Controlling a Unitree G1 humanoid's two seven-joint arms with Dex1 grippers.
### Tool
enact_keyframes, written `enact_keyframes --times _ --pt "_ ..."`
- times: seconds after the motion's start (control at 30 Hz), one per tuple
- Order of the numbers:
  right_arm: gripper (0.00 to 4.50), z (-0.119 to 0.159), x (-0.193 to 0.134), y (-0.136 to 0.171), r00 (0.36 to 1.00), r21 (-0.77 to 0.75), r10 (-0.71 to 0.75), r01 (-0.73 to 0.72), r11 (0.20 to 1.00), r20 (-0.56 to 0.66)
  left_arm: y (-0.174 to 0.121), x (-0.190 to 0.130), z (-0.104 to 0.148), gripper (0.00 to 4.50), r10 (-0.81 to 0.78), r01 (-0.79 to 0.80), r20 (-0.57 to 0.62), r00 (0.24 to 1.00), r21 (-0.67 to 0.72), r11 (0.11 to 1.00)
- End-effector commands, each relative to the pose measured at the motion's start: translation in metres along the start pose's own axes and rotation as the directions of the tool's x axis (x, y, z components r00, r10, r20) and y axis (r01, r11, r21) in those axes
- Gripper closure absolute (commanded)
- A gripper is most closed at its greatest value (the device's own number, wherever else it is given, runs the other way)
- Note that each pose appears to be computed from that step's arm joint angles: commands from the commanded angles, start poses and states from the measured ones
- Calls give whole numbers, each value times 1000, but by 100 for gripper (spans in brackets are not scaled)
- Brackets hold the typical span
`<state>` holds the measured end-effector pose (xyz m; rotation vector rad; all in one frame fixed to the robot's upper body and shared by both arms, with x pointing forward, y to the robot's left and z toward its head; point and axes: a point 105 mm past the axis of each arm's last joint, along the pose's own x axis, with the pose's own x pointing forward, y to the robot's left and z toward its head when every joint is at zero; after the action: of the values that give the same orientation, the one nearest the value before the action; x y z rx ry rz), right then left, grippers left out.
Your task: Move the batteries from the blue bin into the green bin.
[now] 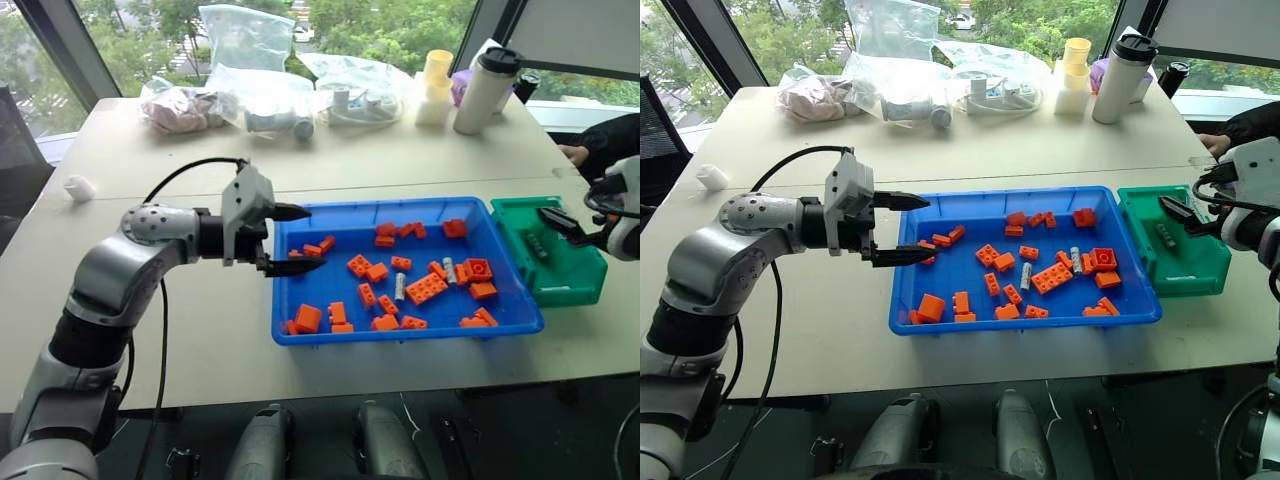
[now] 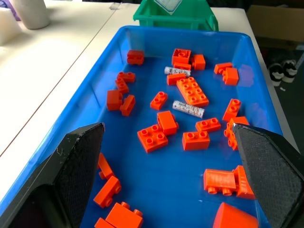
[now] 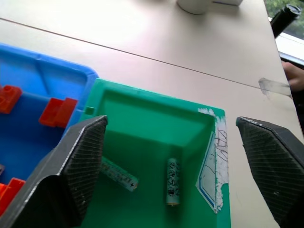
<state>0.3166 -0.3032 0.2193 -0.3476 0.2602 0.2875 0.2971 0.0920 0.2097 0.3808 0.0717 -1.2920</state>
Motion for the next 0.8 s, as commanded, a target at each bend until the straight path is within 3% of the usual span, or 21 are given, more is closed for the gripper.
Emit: enact_keyframes --times 0.03,0.17,0.23,0.37,0.47,0.57,0.8 --pt "4 13 1 52 968 -115 250 -250 961 -12 -5 -6 -1 0 -39 42 -45 998 60 997" --pt "4 -7 -1 115 833 -155 536 -553 819 -140 -6 -7 -8 0 -54 62 -100 994 86 994" --pt "4 -15 4 127 797 -190 579 -604 774 -174 -8 -6 -8 0 -57 66 -97 994 86 994" --pt "4 -16 17 130 767 -251 617 -641 726 -175 -10 -3 -9 0 -62 70 -93 994 83 994" --pt "4 -19 23 140 703 -279 680 -709 648 -209 -10 -2 -10 0 -63 71 -94 994 80 994" --pt "4 -22 37 138 708 -333 667 -702 629 -233 -10 -2 -10 0 -62 70 -95 994 82 994" --pt "4 -32 56 146 649 -347 702 -756 554 -293 -11 -6 -15 0 -32 40 -110 993 71 997"
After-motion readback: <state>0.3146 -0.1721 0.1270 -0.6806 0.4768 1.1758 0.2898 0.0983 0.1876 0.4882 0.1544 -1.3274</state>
